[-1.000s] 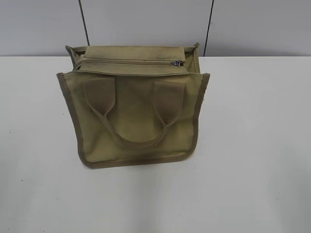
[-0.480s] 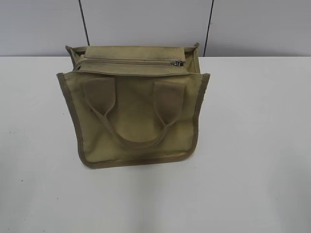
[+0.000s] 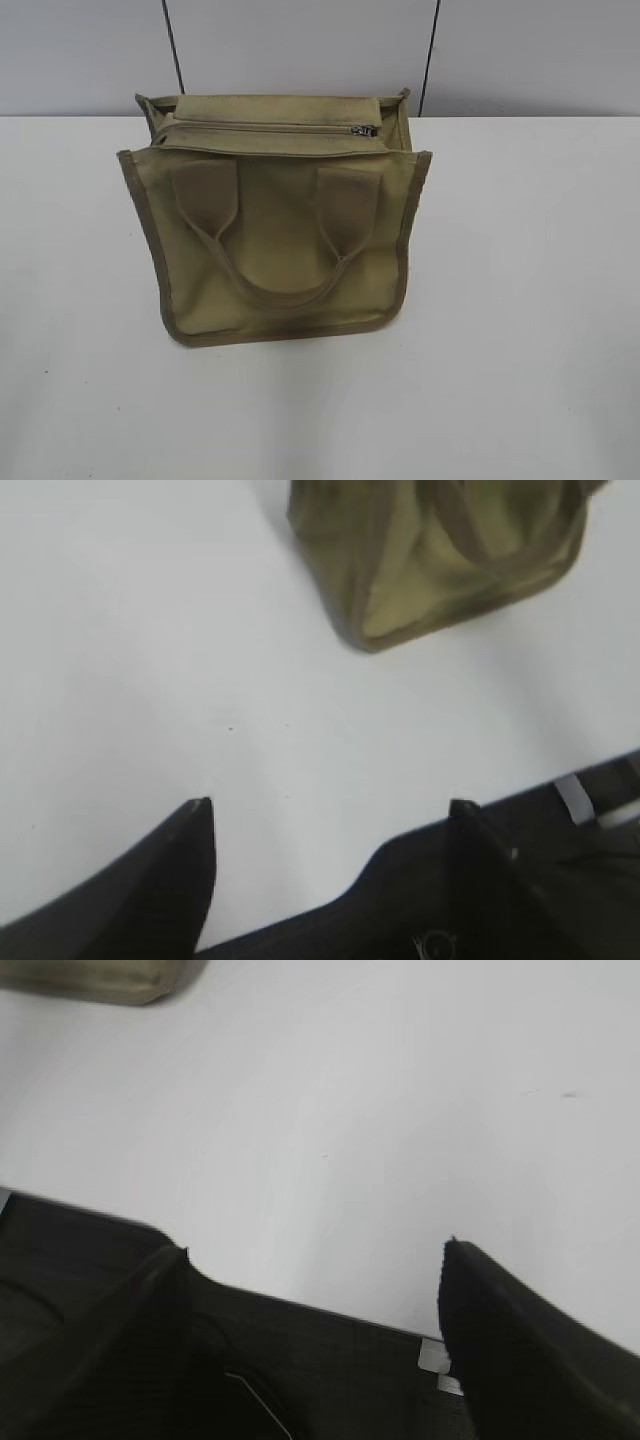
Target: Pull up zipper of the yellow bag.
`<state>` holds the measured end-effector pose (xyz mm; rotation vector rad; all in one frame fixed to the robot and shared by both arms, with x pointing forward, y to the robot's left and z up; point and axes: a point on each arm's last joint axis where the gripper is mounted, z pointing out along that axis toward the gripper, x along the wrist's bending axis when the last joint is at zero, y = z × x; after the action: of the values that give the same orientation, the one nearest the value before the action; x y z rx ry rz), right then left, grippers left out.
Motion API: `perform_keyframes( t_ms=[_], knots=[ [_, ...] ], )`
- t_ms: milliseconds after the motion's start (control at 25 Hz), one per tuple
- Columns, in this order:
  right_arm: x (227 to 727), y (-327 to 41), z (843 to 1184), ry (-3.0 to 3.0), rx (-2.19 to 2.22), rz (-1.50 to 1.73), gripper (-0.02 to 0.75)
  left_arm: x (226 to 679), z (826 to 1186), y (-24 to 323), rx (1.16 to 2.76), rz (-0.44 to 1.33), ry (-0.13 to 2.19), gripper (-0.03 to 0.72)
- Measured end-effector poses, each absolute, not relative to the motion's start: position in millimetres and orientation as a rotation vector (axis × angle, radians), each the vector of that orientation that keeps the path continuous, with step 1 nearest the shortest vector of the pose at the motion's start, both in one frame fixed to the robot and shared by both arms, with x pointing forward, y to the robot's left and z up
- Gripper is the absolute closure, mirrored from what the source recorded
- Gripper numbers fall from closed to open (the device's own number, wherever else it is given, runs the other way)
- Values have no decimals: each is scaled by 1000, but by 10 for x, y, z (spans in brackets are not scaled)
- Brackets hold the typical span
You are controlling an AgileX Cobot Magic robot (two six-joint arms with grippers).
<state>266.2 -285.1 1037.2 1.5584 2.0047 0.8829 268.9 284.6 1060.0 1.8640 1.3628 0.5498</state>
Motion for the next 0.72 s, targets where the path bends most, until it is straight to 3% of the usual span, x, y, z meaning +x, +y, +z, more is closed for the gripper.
perform_keyframes(
  t_ms=[360, 720],
  knots=[
    [2471, -2901, 10401, 1708, 1611, 906, 153, 2453, 10632, 2949, 1593, 784, 1504, 178],
    [2357, -2897, 10397, 1653, 1552, 953, 153, 2291, 10628, 2959, 1523, 847, 1441, 207]
  ],
)
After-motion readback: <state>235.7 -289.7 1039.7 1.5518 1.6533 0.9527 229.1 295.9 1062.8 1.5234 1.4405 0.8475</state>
